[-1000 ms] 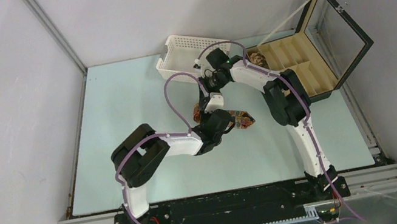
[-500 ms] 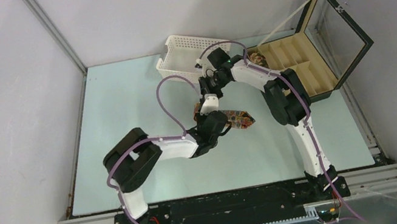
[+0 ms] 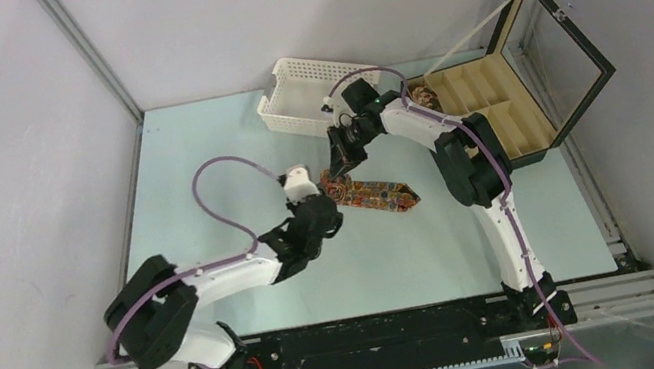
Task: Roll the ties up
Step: Roll the tie at the center of the board.
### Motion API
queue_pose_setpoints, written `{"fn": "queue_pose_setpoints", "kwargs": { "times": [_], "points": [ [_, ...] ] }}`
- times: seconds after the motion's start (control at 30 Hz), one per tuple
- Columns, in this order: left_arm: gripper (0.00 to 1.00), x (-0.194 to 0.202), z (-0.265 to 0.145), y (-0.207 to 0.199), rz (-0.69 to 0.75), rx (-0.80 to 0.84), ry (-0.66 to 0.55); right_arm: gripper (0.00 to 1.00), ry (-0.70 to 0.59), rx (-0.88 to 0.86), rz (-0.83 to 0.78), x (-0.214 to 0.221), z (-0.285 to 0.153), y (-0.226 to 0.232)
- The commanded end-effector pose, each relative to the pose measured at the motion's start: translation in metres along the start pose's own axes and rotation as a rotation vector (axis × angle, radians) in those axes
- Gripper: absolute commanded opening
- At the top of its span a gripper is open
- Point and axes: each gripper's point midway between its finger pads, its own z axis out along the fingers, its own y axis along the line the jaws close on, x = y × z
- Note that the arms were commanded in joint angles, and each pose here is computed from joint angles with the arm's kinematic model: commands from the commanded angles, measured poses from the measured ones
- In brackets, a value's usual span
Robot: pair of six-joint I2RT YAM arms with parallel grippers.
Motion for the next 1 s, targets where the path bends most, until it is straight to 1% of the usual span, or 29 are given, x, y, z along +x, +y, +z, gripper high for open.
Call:
{"fn": "queue_pose_setpoints", "kwargs": {
  "times": [0.0, 0.1, 0.17, 0.23, 0.27, 0.3, 0.33, 0.37, 0.4, 0.5, 0.6, 0.8, 0.97],
  "points": [
    [0.44, -0.022, -0.007, -0.002, -0.371, 0.08, 0.062, 0.0, -0.038, 0.01, -0.025, -0.012, -0.002, 0.001],
    [0.48, -0.038, -0.013, 0.005, -0.574, 0.11, 0.068, 0.0, -0.042, 0.015, -0.029, -0.012, -0.004, 0.001],
    [0.49, -0.045, -0.017, 0.01, -0.685, 0.131, 0.072, 0.0, -0.042, 0.013, -0.025, -0.012, -0.003, 0.001],
    [0.51, -0.044, -0.018, 0.016, -0.781, 0.138, 0.092, 0.0, -0.042, 0.01, -0.023, -0.012, -0.003, 0.002],
    [0.51, -0.048, -0.02, 0.009, -0.832, 0.174, 0.106, 0.0, -0.044, 0.008, -0.027, -0.013, -0.002, 0.003],
    [0.51, -0.042, -0.02, 0.008, -0.854, 0.186, 0.133, 0.0, -0.045, 0.008, -0.027, -0.013, -0.003, 0.004],
    [0.51, -0.048, -0.019, 0.004, -0.9, 0.214, 0.127, 0.0, -0.046, 0.01, -0.029, -0.013, -0.003, 0.004],
    [0.52, -0.042, -0.017, 0.001, -0.911, 0.222, 0.153, 0.0, -0.048, 0.011, -0.03, -0.013, -0.003, 0.004],
    [0.52, -0.047, -0.016, -0.004, -0.938, 0.252, 0.147, 0.0, -0.048, 0.012, -0.029, -0.013, -0.003, 0.004],
    [0.53, -0.04, -0.008, -0.013, -0.978, 0.278, 0.184, 0.0, -0.048, 0.014, -0.03, -0.012, -0.003, 0.004],
    [0.52, -0.042, 0.0, -0.022, -1.028, 0.32, 0.196, 0.0, -0.047, 0.016, -0.03, -0.011, -0.003, 0.003],
    [0.49, -0.032, 0.019, -0.027, -1.086, 0.309, 0.225, 0.0, -0.048, 0.016, -0.032, -0.01, -0.004, 0.003],
    [0.48, -0.034, 0.028, -0.025, -1.131, 0.31, 0.212, 0.0, -0.046, 0.016, -0.032, -0.01, -0.003, 0.002]
  ]
}}
